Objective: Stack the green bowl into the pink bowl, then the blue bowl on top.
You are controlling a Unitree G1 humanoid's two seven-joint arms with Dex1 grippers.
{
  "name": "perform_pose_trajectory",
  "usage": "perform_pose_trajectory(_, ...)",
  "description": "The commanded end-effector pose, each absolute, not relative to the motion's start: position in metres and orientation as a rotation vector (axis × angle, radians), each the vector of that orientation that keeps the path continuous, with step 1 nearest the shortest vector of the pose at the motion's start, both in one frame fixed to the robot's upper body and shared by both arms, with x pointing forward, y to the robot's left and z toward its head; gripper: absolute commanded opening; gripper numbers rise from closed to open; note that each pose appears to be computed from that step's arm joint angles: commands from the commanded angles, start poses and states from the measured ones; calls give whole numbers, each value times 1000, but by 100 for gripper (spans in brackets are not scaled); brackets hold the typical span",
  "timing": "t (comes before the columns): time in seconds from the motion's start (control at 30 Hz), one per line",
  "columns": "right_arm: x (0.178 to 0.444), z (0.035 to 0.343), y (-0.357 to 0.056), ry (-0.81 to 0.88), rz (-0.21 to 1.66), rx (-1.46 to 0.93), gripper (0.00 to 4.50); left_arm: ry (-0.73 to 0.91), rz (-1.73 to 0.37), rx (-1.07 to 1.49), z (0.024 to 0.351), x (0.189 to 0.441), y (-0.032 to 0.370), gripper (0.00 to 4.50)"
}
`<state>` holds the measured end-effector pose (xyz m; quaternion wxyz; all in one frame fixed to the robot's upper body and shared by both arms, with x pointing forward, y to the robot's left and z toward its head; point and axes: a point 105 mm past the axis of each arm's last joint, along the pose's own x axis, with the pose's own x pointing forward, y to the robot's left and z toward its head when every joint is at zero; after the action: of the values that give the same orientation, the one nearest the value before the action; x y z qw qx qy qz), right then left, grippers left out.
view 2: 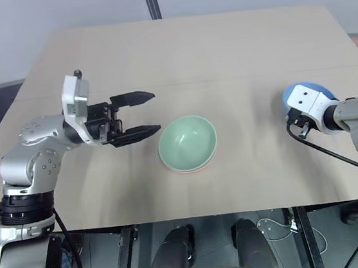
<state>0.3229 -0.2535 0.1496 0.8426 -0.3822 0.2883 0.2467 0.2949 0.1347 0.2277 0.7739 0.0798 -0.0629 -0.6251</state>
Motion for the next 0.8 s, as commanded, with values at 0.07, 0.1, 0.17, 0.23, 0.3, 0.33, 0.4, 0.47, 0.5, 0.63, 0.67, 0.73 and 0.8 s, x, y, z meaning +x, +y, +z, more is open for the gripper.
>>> perform_pose_trajectory(0.07, 326, 161, -249, 565, 531, -830, 2, -165, -1328, 210, 235, 290, 140, 450)
perform_pose_trajectory(0.1, 325, 161, -248, 563, 543, -836, 2, -166, -1326, 209, 236, 290, 140, 450)
perform_pose_trajectory(0.17, 324, 164, -241, 536, 583, -865, 2, -168, -1324, 208, 236, 289, 140, 450)
perform_pose_trajectory(0.23, 322, 179, -215, 414, 693, -883, 2, -169, -1319, 208, 236, 290, 141, 450)
perform_pose_trajectory(0.3, 313, 200, -181, 262, 829, -869, 2, -167, -1310, 211, 236, 291, 142, 450)
perform_pose_trajectory(0.33, 306, 209, -165, 196, 897, -858, 2, -166, -1308, 211, 235, 291, 143, 450)
perform_pose_trajectory(0.4, 291, 223, -139, 93, 1020, -826, 2, -163, -1305, 211, 235, 292, 143, 450)
perform_pose_trajectory(0.47, 270, 235, -110, -4, 1165, -799, 2, -160, -1301, 211, 234, 292, 145, 450)
perform_pose_trajectory(0.5, 264, 238, -102, -28, 1204, -793, 2, -159, -1299, 211, 235, 292, 145, 450)
perform_pose_trajectory(0.63, 243, 233, -73, -69, 1391, -779, 2, -146, -1276, 218, 232, 295, 151, 450)
perform_pose_trajectory(0.67, 241, 229, -69, -67, 1421, -788, 2, -143, -1273, 220, 231, 295, 151, 450)
perform_pose_trajectory(0.73, 239, 222, -61, -62, 1466, -808, 2, -142, -1271, 220, 231, 295, 153, 450)
perform_pose_trajectory(0.8, 238, 218, -53, -62, 1504, -817, 2, -142, -1266, 220, 232, 294, 153, 450)
